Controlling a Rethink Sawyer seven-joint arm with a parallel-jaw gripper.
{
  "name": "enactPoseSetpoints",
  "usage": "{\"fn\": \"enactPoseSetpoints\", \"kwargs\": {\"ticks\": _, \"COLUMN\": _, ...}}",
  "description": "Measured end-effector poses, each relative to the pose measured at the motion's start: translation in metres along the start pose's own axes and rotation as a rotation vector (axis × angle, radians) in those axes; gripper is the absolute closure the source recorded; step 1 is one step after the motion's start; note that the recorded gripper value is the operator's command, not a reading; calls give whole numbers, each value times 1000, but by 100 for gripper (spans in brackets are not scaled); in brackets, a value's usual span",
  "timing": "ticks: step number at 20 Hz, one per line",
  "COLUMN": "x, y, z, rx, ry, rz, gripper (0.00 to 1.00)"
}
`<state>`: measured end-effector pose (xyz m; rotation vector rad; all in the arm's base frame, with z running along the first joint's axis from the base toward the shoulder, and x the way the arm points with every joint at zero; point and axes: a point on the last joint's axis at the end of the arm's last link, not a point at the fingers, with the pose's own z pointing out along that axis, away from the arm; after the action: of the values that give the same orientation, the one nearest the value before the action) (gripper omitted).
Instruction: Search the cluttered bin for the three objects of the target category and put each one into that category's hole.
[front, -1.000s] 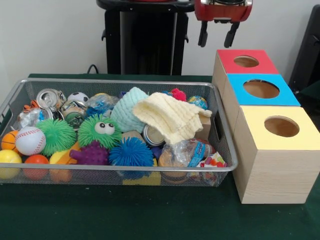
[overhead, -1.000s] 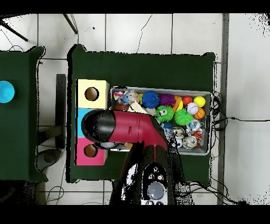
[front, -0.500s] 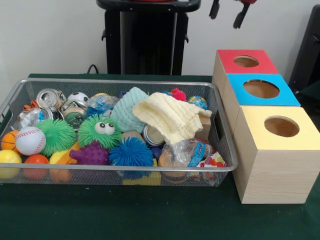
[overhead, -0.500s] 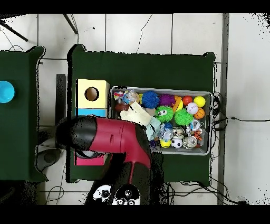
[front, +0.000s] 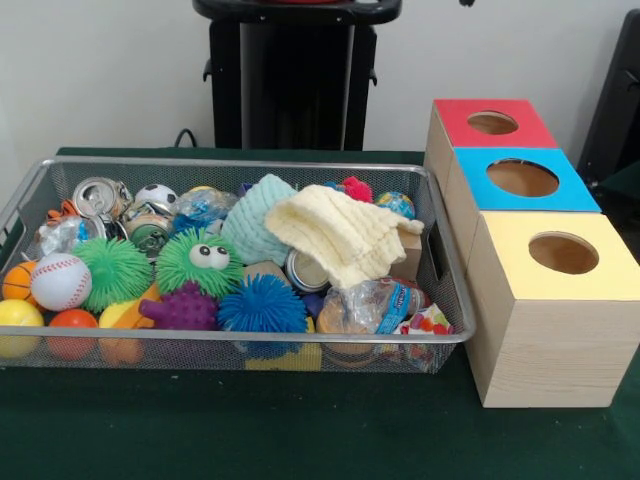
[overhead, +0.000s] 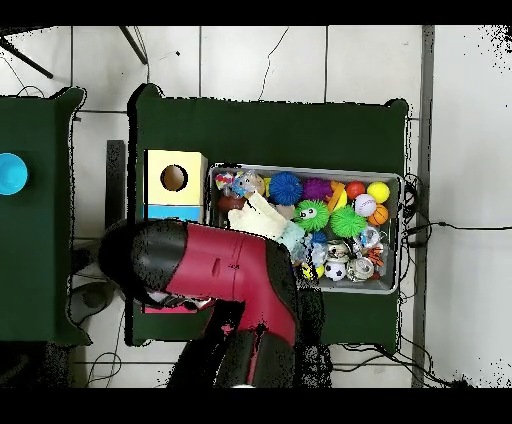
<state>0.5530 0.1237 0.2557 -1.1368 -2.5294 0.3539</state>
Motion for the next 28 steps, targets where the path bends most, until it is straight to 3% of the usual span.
{"fn": "enactPoseSetpoints", "kwargs": {"ticks": 2, "x": -11, "y": -2, "z": -3, "rx": 2, "ry": -20, "rz": -6, "gripper": 0}}
{"fn": "enactPoseSetpoints", "kwargs": {"ticks": 6, "x": -64, "y": -7, "z": -7, "rx": -10, "ry": -85, "rz": -22, "gripper": 0}}
{"fn": "enactPoseSetpoints", "kwargs": {"ticks": 11, "x": -94, "y": -3, "z": -5, "rx": -11, "ry": -97, "rz": -16, "gripper": 0}}
{"fn": "enactPoseSetpoints", "kwargs": {"ticks": 28, "x": -79, "y": 34, "z": -9, "rx": -30, "ry": -113, "rz": -83, "gripper": 0}}
